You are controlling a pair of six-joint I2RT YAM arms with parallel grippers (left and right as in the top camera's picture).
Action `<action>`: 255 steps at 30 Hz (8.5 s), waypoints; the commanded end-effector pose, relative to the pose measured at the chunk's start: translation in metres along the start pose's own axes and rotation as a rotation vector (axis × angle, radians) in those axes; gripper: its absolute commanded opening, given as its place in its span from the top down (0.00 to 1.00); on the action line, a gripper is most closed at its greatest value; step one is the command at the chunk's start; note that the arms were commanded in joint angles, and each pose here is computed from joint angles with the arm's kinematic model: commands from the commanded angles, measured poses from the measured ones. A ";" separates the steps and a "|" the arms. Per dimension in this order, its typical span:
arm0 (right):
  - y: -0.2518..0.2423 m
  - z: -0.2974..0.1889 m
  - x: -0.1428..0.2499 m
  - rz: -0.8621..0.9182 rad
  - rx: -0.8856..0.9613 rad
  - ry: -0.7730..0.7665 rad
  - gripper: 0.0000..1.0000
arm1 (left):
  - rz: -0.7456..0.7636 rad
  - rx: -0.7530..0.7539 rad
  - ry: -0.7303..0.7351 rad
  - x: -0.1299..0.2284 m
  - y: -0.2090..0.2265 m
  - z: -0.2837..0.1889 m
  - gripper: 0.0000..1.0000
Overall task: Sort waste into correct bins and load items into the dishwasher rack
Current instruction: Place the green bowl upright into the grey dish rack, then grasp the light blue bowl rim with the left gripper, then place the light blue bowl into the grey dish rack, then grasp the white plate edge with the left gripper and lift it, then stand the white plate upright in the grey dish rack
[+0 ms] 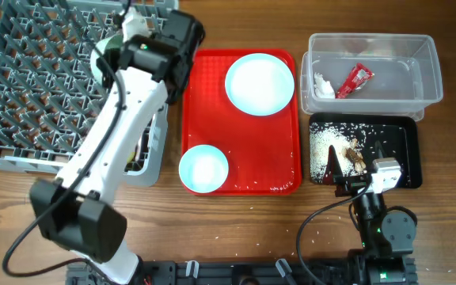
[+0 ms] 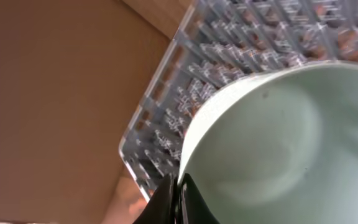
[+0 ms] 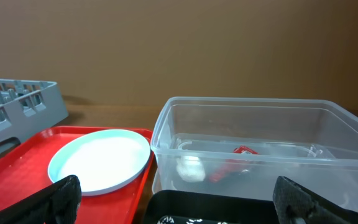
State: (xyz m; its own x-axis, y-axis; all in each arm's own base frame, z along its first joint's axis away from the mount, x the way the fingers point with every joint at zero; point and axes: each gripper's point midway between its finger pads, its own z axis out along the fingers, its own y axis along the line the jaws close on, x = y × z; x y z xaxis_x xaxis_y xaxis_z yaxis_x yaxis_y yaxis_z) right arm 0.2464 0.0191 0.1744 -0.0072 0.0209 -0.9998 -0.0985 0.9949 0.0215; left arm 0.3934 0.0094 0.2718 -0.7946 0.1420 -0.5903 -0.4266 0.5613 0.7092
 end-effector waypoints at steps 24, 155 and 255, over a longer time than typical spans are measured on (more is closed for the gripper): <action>0.001 0.000 -0.002 0.005 -0.005 -0.010 0.00 | 0.099 -0.200 0.001 0.031 -0.059 0.058 0.96; 0.001 0.000 -0.002 0.005 -0.005 -0.010 0.00 | 0.052 -0.088 0.151 0.042 -0.055 0.068 0.06; 0.001 0.000 -0.002 0.005 -0.005 -0.010 0.00 | 0.354 0.270 -0.031 -0.001 0.054 0.168 0.96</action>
State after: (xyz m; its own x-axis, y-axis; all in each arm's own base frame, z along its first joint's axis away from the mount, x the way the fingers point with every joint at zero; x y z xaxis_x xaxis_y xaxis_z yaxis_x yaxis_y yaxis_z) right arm 0.2464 0.0191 0.1744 -0.0072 0.0209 -0.9998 -0.0989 0.9949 0.0215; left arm 0.4379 0.1750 0.2509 -0.8645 0.3742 -0.3355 -0.0076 0.6578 0.7532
